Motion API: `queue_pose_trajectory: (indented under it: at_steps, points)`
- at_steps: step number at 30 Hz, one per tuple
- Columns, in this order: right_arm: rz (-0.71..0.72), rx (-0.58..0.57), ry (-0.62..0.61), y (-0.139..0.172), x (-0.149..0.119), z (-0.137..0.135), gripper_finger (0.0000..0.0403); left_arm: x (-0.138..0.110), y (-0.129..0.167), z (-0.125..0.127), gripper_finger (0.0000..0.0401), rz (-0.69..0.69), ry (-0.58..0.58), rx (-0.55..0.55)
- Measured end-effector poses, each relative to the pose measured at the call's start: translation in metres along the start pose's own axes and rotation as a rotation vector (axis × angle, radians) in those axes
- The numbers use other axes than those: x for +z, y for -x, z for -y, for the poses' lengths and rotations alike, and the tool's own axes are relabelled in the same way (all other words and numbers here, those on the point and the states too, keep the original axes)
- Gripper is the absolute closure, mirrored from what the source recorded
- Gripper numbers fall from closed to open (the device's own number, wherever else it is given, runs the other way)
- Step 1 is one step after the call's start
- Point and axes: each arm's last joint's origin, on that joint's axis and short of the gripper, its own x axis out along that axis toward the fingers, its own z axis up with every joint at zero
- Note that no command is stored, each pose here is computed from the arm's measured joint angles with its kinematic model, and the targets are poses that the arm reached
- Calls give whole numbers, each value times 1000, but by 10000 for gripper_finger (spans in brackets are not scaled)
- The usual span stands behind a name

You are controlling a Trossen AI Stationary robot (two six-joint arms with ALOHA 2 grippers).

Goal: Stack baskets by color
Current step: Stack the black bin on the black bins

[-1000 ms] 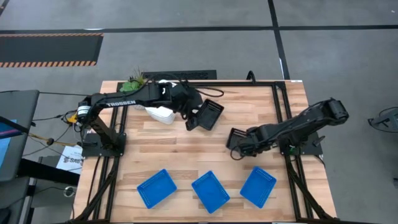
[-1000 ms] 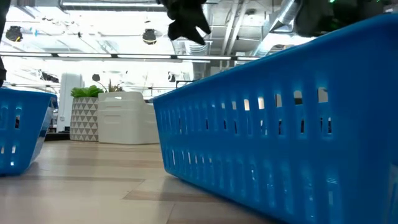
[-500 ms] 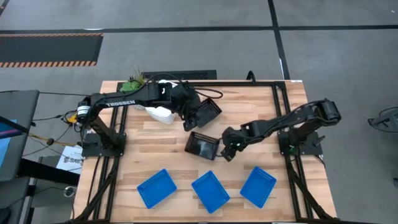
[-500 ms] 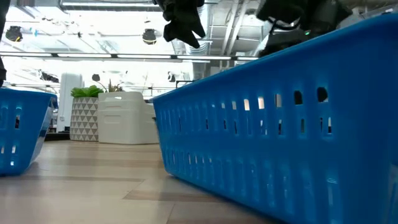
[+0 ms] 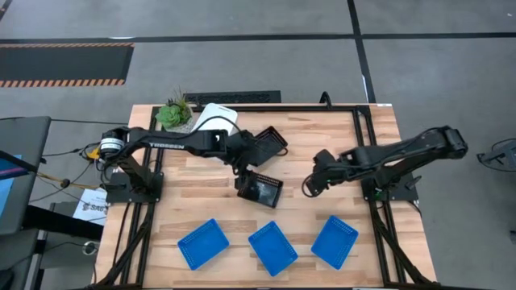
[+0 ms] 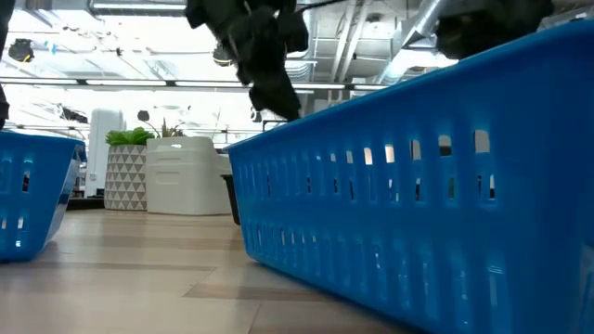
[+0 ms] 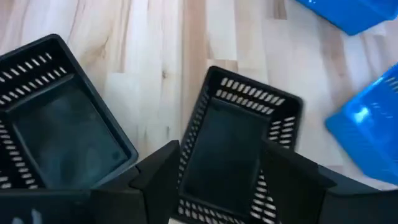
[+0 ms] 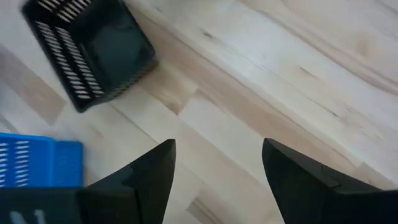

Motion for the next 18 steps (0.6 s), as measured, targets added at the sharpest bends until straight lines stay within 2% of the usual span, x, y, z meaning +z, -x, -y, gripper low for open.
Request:
queue_pose_trajectory:
  at_steps: [4, 9, 15, 18]
  points:
    - [26, 26, -1, 9, -2, 2, 138, -17, -13, -2, 193, -6, -61, 1]
    - [39, 20, -1, 8, -1, 2, 138, -33, -23, -2, 193, -30, -76, -33]
    - [26, -6, 12, 2, -2, 0, 138, -47, -36, -5, 193, -89, -105, -15]
    - [26, -6, 12, 0, -2, -2, 138, -46, -44, -7, 193, -75, -118, 13]
